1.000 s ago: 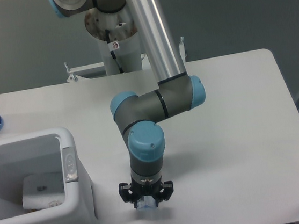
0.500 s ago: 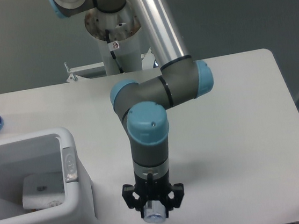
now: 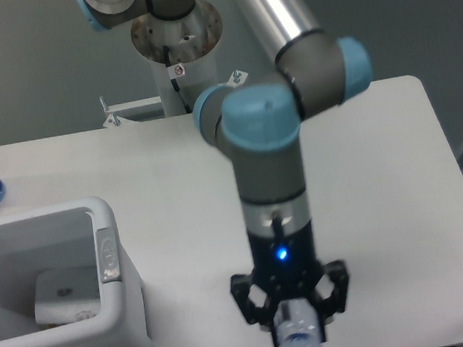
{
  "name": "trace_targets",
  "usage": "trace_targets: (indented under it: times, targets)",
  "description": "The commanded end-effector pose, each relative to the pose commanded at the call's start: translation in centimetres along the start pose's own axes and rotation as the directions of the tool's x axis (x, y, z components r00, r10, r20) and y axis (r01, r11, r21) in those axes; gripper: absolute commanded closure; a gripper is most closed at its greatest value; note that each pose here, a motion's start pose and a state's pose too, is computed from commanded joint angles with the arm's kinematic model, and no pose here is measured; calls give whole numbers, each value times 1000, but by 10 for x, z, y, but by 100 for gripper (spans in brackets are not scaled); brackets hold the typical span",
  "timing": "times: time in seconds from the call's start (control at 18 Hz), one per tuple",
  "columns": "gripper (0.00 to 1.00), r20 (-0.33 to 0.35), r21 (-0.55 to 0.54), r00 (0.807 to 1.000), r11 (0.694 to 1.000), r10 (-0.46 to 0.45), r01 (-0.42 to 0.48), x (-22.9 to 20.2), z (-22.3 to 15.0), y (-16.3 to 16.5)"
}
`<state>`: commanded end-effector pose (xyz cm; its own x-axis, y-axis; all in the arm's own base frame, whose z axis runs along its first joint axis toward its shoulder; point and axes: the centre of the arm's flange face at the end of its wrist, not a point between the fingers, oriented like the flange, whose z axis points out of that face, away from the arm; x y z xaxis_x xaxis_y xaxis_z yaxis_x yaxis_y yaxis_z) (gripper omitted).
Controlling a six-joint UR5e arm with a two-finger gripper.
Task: Place the trash in the trash can
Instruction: 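Lift the bottle and carry it over the trash bin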
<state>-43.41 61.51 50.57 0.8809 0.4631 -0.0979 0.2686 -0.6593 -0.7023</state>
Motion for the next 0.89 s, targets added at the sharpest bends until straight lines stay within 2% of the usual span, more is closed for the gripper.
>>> trace_targets:
  times: [0.11,0.22,0.28,0.44,0.72,0.89]
  targets:
    - [48,-28,28,997,997,-69,70,3,-11,-9]
    - [48,-70,60,982,982,-176,180,7,-28,-19]
    - [48,-82,67,976,976,-201,207,10,-33,-23]
    - [48,-117,79,969,971,-216,226,32,-46,-31]
    - [48,-204,91,966,979,-160,181,97,-63,-41]
    - [48,-220,104,954,967,-204,231,109,-86,-48]
